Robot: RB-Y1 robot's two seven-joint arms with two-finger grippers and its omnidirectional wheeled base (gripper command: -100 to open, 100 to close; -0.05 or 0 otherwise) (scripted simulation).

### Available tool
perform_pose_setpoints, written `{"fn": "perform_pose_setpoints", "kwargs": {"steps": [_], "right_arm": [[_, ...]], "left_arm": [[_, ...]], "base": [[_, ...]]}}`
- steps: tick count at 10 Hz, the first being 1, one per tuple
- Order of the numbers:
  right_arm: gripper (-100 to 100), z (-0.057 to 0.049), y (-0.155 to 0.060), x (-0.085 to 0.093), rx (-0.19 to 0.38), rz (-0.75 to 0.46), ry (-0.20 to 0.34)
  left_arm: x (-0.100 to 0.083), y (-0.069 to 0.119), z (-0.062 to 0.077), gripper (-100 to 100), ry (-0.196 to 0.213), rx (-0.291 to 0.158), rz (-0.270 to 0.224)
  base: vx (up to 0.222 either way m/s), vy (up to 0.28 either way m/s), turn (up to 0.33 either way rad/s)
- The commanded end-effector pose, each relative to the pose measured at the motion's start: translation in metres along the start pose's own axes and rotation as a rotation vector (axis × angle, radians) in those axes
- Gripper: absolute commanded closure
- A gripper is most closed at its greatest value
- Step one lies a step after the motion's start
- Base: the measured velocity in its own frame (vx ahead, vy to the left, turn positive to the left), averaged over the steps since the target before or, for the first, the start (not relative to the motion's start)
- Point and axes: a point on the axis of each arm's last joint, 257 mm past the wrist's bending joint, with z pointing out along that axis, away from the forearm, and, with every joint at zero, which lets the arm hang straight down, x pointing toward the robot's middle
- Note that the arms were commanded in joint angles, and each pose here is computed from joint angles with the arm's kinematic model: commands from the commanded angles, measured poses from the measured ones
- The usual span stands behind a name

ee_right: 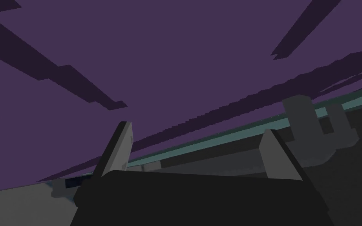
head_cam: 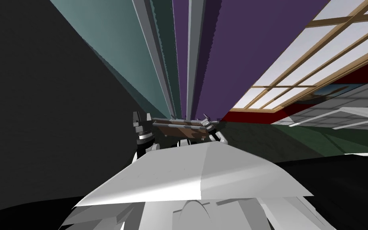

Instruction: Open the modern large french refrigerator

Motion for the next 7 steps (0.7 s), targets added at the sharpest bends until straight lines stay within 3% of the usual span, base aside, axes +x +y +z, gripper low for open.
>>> {"fn": "perform_pose_setpoints", "kwargs": {"steps": [1,7], "right_arm": [[-100,-0.001,0.014,0.005,-0.018,-0.061,0.011],[-100,0.005,0.051,0.01,-0.027,-0.141,0.026]], "left_arm": [[0.0,0.0,0.0,0,0.0,0.0,0.0],[0.0,0.0,0.0,0,0.0,0.0,0.0]], "base": [[0.019,0.102,-0.161],[0.024,0.103,-0.111]]}}
